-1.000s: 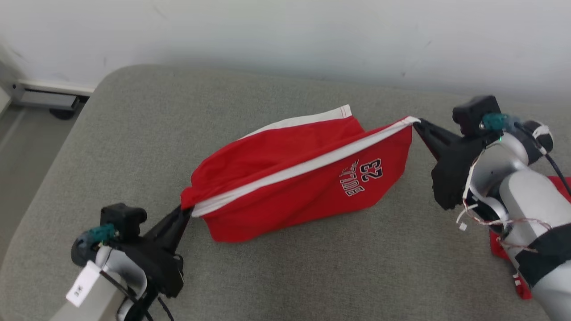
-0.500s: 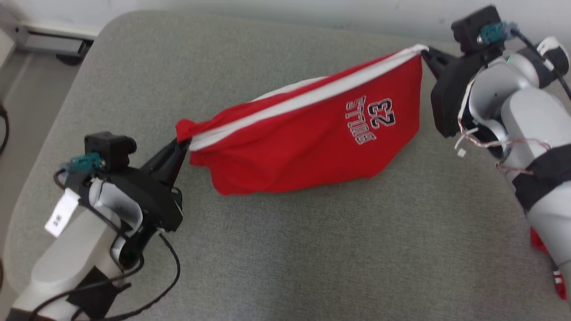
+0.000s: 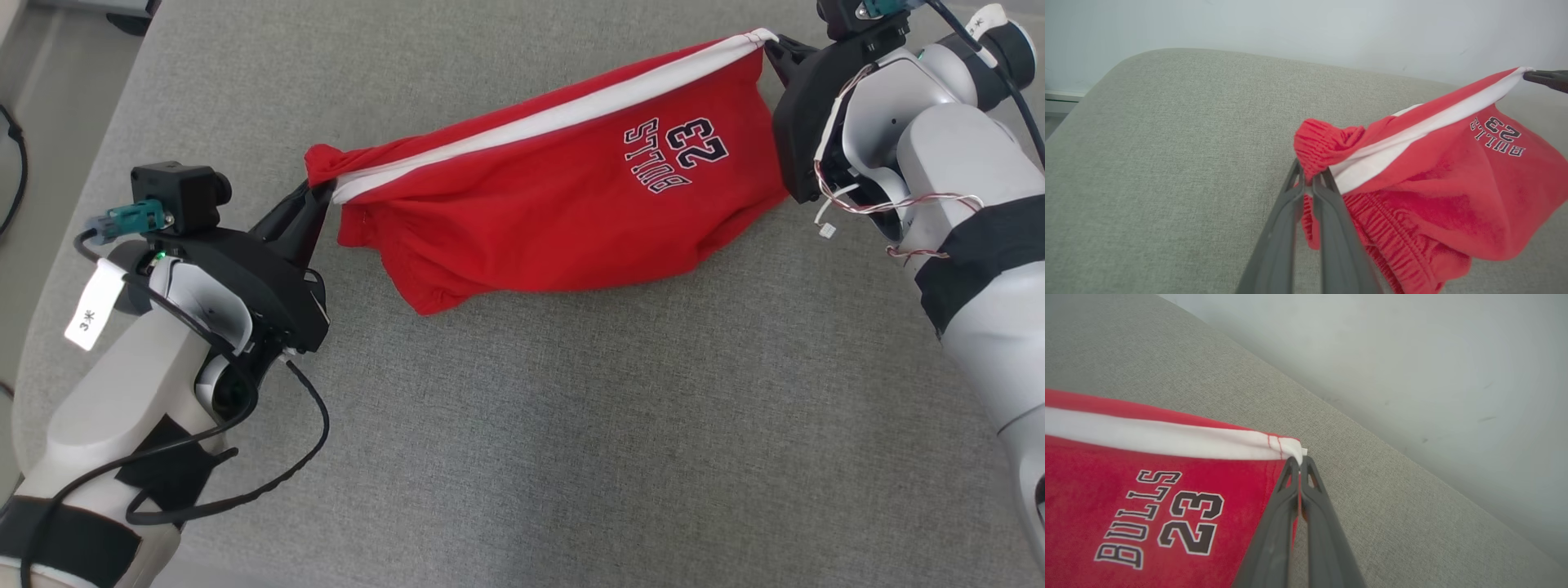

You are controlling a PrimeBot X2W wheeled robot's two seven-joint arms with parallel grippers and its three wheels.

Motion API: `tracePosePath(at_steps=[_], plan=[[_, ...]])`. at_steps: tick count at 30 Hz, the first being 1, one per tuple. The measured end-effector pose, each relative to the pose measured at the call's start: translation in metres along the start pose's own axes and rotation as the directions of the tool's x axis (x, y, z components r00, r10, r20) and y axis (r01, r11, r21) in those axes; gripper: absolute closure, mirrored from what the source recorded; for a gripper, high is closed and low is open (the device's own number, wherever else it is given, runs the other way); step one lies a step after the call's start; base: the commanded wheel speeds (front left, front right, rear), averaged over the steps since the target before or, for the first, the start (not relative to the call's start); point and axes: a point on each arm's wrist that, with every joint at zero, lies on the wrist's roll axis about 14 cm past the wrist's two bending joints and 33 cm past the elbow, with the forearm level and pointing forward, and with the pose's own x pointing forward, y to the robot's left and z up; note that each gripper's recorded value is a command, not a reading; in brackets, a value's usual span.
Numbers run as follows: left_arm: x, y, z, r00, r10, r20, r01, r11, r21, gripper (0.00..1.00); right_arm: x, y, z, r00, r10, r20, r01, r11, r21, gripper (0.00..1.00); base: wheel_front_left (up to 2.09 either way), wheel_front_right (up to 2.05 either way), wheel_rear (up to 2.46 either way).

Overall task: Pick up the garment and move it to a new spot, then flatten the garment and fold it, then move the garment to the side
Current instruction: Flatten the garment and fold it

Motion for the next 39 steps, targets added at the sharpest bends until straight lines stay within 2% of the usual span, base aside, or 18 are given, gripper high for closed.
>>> tracePosePath(at_steps=[4,5,6,7,8,12,20,27,39], plan=[[0.003,0.004,-0.014,0.999,0.011,-0.039,-0.011,1.0,-0.003,1.0,0.009,0.002,-0.006,1.0,0.005,-0.008,-0.005,1.0,0.007,1.0,0.0,0.0,0.0],[0.005,0.004,-0.014,0.999,0.012,-0.042,-0.012,1.0,-0.001,0.72,0.01,0.001,-0.006,1.0,0.005,-0.005,-0.005,1.0,0.009,1.0,0.0,0.0,0.0],[0.007,0.004,-0.013,0.999,0.011,-0.038,-0.011,1.0,-0.002,0.53,0.011,0.0,-0.006,1.0,0.002,0.0,-0.002,1.0,0.007,0.89,0.0,0.0,0.0],[0.009,0.004,-0.012,0.999,0.012,-0.031,-0.012,1.0,0.0,0.0,0.012,-0.001,-0.009,1.0,-0.001,-0.002,0.001,1.0,0.008,0.57,0.0,0.0,0.0],[0.011,0.004,-0.011,1.0,0.015,-0.027,-0.015,1.0,0.001,0.0,0.013,-0.002,-0.01,1.0,-0.003,0.002,0.003,1.0,0.011,0.02,0.0,0.0,0.0],[0.011,0.008,-0.011,1.0,0.029,-0.009,-0.029,1.0,0.002,0.0,0.013,-0.005,-0.013,1.0,-0.011,0.013,0.011,1.0,0.02,0.0,0.0,0.0,0.0],[0.004,0.007,-0.002,0.998,0.041,0.057,-0.041,0.999,-0.003,0.0,0.003,-0.01,0.007,0.99,-0.037,0.139,0.032,0.999,0.043,0.0,0.0,0.0,0.0],[-0.011,-0.002,-0.011,0.996,0.039,0.075,-0.035,0.998,-0.056,0.0,-0.015,0.0,-0.031,0.989,-0.046,0.141,0.033,0.995,0.098,0.0,0.0,0.0,0.0],[-0.014,-0.028,-0.026,0.997,-0.015,0.071,0.024,0.992,-0.12,0.0,-0.025,0.007,-0.047,0.988,-0.055,0.141,0.036,0.99,0.135,0.0,0.0,0.0,0.0]])
